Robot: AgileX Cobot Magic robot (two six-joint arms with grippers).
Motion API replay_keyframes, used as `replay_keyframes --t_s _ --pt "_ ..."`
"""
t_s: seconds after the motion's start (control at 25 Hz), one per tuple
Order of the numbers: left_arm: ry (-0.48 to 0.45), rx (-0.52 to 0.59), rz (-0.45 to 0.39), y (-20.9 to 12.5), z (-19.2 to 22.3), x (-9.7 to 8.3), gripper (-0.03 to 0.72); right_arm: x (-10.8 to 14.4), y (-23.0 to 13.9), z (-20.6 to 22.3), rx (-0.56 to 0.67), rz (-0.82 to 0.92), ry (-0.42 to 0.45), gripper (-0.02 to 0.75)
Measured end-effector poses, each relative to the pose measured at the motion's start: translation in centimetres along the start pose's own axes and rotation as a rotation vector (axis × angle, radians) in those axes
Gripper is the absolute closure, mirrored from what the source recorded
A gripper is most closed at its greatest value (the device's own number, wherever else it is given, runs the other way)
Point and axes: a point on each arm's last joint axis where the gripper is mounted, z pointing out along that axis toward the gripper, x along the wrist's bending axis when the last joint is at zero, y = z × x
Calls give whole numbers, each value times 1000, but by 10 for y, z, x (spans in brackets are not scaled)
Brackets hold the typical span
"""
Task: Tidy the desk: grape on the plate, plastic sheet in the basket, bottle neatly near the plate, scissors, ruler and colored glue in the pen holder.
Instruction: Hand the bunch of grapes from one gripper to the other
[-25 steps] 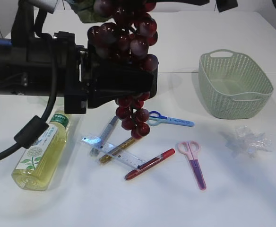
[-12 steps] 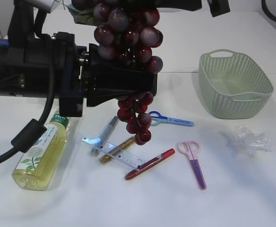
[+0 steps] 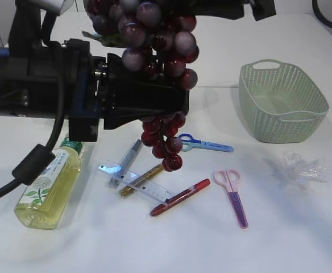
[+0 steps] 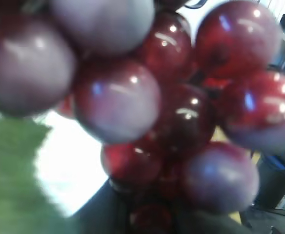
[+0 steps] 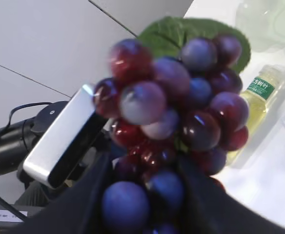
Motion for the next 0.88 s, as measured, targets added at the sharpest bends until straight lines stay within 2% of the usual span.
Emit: replay_keyframes --t_s 0.24,0.32,0.48,0.64,0.88 --pt "-9 -3 -17 0 0 -1 592 -3 -1 0 9 -25 -30 230" --pt "-9 -3 -23 0 0 -1 592 -3 -1 0 11 -31 -37 184" --pt "-9 -3 -40 0 0 -1 593 -5 1 0 -14 -40 -56 158" --pt "4 3 -79 0 0 0 594 -12 -1 -1 13 -91 -132 154" --pt "107 32 -141 -4 -1 9 594 -20 -5 -2 64 -136 -217 153"
